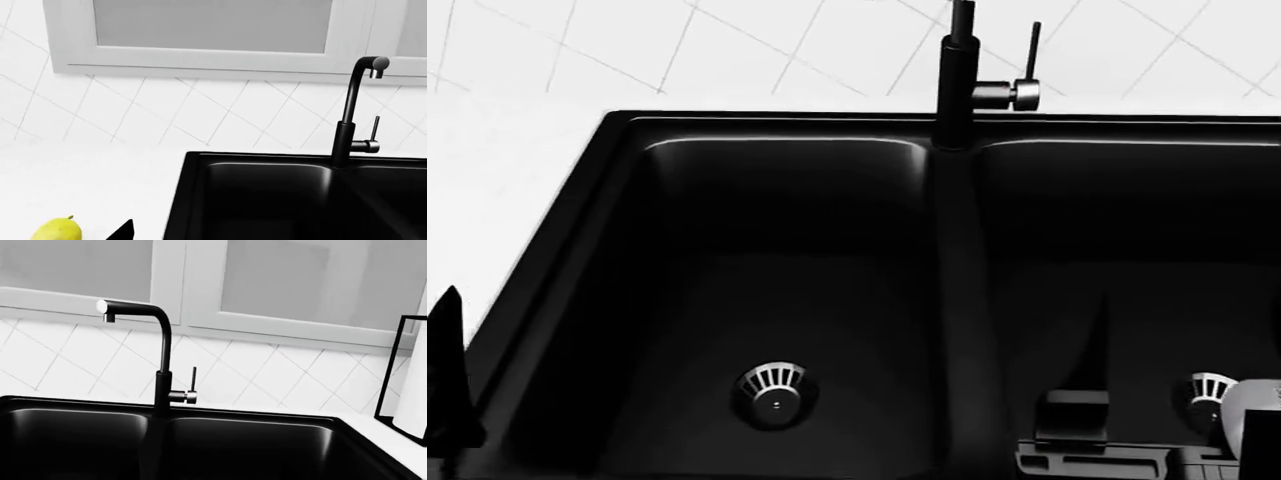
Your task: There is a mixed pile of frozen fruits and vegetables on the counter. Locate all the frozen vegetables and place the items in a bowl on the counter. Take all the frozen fruits and defrost them in a running sink.
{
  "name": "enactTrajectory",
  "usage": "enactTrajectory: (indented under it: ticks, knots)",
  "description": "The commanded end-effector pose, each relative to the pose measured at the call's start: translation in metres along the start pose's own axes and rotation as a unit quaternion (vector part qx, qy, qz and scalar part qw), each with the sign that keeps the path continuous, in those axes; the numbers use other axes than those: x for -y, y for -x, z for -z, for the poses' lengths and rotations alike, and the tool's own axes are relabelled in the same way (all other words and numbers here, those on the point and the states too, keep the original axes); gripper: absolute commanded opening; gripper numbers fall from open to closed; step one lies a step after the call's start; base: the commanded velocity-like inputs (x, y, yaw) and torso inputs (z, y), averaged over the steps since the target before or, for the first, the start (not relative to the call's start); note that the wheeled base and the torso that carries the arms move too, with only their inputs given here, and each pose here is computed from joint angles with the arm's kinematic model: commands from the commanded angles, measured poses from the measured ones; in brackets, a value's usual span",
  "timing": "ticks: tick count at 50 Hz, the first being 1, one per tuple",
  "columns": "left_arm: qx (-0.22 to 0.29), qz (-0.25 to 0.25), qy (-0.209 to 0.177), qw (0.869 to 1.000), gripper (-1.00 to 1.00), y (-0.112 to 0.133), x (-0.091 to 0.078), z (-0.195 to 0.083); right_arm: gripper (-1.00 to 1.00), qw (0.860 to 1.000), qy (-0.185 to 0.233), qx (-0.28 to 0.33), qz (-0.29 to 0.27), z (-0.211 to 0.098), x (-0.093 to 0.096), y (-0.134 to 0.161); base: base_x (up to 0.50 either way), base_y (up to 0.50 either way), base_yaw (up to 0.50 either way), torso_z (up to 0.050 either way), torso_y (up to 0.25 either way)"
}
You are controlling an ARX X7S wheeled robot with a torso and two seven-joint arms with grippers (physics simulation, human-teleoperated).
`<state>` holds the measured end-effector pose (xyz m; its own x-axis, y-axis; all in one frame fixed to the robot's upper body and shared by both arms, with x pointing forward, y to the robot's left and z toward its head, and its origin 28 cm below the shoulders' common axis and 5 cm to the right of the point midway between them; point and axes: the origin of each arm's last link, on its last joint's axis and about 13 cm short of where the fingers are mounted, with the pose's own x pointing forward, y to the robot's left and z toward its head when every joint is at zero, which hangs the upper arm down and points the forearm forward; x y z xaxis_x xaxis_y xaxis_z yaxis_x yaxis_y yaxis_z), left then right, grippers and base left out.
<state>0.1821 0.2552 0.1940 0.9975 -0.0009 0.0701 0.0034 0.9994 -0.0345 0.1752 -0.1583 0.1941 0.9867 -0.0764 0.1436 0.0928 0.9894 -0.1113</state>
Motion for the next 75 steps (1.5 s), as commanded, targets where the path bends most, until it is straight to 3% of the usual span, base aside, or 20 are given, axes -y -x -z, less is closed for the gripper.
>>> enactTrajectory:
  ticks: [1, 44, 62, 75]
  knots:
    - [0.001, 0.001, 0.000, 1.000, 1.00, 0.0003, 0.0000, -0.0006, 1.00, 1.000, 0.004, -0.003, -0.002, 0.0001, -0.0007, 0.0004, -0.50, 0.23, 0.00, 0.000, 0.000]
    - [0.000, 0.002, -0.004, 1.000, 1.00, 0.0006, 0.0001, 0.0002, 1.00, 1.000, 0.018, -0.004, -0.006, 0.0017, -0.0013, 0.0010, -0.04, 0.49, 0.00, 0.000, 0.000]
    - [0.002, 0.002, -0.004, 1.000, 1.00, 0.0017, -0.0007, -0.0015, 1.00, 0.999, 0.034, -0.012, -0.012, 0.0044, -0.0036, 0.0006, 0.28, 0.50, 0.00, 0.000, 0.000]
    - [0.001, 0.006, -0.007, 1.000, 1.00, 0.0023, 0.0003, -0.0006, 1.00, 0.999, 0.018, -0.004, -0.044, 0.0065, -0.0097, 0.0013, 0.01, 0.22, 0.00, 0.000, 0.000]
